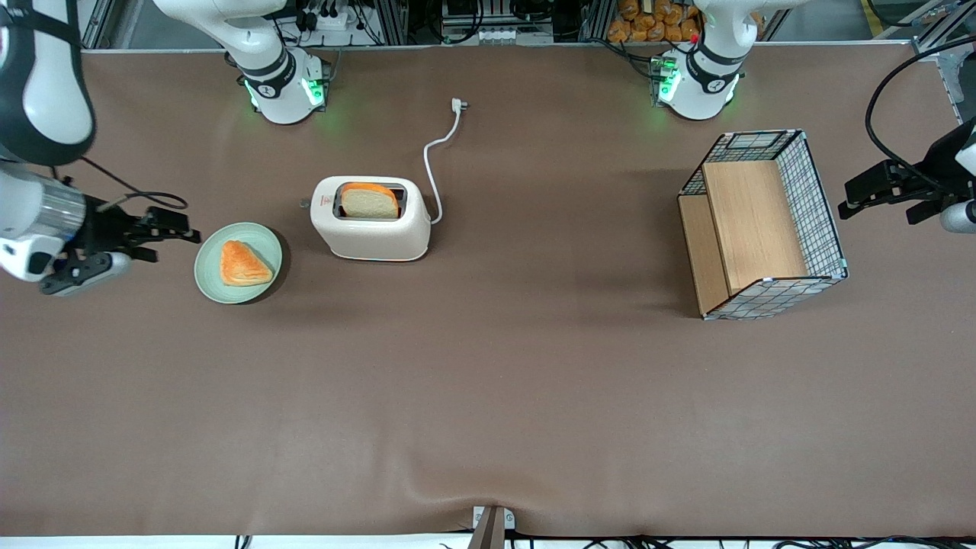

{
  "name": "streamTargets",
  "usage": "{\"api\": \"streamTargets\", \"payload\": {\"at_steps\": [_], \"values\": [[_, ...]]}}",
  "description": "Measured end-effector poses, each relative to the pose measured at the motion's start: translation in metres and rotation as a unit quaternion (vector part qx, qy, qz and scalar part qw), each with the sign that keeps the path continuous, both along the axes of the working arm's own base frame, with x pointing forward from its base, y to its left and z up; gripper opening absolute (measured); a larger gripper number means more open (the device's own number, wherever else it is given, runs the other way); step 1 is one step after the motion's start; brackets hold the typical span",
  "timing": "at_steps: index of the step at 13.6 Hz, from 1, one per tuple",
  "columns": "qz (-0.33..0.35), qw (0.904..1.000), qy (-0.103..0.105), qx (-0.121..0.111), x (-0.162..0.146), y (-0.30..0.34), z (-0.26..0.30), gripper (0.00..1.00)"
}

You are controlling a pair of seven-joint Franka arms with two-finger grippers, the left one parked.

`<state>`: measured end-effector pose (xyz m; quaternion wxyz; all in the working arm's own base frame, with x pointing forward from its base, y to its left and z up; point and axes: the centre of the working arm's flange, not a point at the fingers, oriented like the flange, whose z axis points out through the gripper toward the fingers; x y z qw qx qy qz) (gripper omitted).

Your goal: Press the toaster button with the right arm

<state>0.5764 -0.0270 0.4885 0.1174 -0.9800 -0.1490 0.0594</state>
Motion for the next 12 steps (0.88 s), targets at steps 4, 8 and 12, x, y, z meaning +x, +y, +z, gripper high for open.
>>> {"api": "streamTargets", "payload": {"at_steps": [4,8,12], "values": [[0.028,0.9981,-0.028,-0.046,0.030,0.008,0.044,1.00],[0.027,0.9959,-0.056,-0.066,0.034,0.015,0.087,1.00],[-0.067,0.9939,-0.049,-0.072,0.008,0.014,0.131,1.00]]}}
